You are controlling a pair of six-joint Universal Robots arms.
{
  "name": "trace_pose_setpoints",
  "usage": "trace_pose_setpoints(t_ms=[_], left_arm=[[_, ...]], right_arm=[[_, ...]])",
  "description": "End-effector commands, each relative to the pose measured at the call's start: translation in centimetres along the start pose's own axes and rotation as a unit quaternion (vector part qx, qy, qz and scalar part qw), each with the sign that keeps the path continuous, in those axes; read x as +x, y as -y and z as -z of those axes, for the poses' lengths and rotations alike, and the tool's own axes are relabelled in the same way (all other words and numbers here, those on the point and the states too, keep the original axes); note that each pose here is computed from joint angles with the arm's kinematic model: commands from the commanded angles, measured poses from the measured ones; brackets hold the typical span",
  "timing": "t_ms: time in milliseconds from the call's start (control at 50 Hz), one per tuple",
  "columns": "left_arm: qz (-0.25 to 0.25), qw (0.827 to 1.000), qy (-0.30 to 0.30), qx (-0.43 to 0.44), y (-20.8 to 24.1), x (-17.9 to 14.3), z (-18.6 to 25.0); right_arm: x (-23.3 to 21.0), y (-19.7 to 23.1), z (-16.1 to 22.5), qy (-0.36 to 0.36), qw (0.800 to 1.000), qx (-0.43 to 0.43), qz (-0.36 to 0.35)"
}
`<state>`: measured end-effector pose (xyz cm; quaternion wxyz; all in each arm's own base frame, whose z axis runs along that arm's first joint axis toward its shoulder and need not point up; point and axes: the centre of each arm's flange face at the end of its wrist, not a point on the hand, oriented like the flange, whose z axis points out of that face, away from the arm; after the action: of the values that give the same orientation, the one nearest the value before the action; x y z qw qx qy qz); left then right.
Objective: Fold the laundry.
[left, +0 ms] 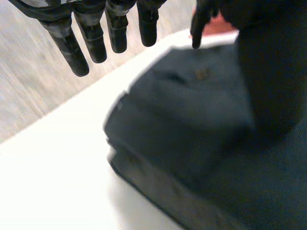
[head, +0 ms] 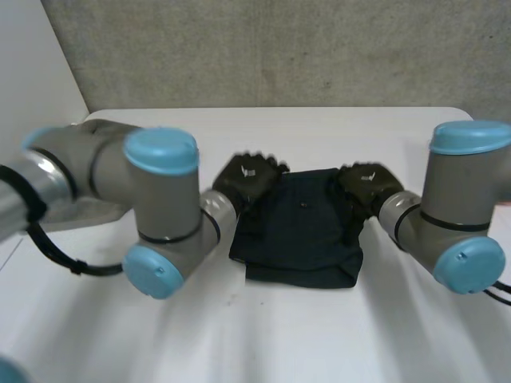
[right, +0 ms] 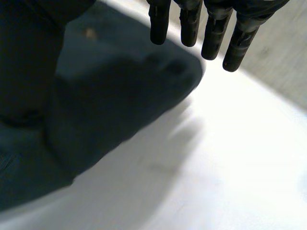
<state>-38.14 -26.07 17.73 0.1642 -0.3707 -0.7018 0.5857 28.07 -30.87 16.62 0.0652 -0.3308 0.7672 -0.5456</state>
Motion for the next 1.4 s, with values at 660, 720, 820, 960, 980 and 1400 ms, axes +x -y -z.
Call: trace_pose_setpoints(t_ms=[660, 720, 820, 960, 980, 1400], left_arm=[[0.027, 0.995, -0.087, 0.05, 7.8, -3.6, 6.2], [0.027, 0.994, -0.088, 0.052, 8.0, -3.5, 6.3], [0.027, 0.994, -0.089, 0.053, 8.1, -3.4, 6.3], [0.029, 0.994, -0.089, 0.05, 7.9, -3.4, 6.4], [0.029, 0.994, -0.089, 0.05, 7.9, -3.4, 6.4], [0.03, 0.994, -0.09, 0.047, 7.8, -3.2, 6.6]], right_arm=[[-8.4, -5.7, 3.5, 0.016, 0.994, 0.077, 0.069], [-8.4, -5.7, 3.1, 0.015, 0.994, 0.081, 0.073], [-8.1, -4.9, 2.5, 0.006, 0.992, 0.1, 0.074], [-8.0, -4.4, 1.2, 0.004, 0.991, 0.11, 0.079], [-8.0, -4.4, 0.9, 0.003, 0.991, 0.111, 0.08], [0.2, -2.4, -2.9, -0.087, 0.986, 0.116, 0.086]])
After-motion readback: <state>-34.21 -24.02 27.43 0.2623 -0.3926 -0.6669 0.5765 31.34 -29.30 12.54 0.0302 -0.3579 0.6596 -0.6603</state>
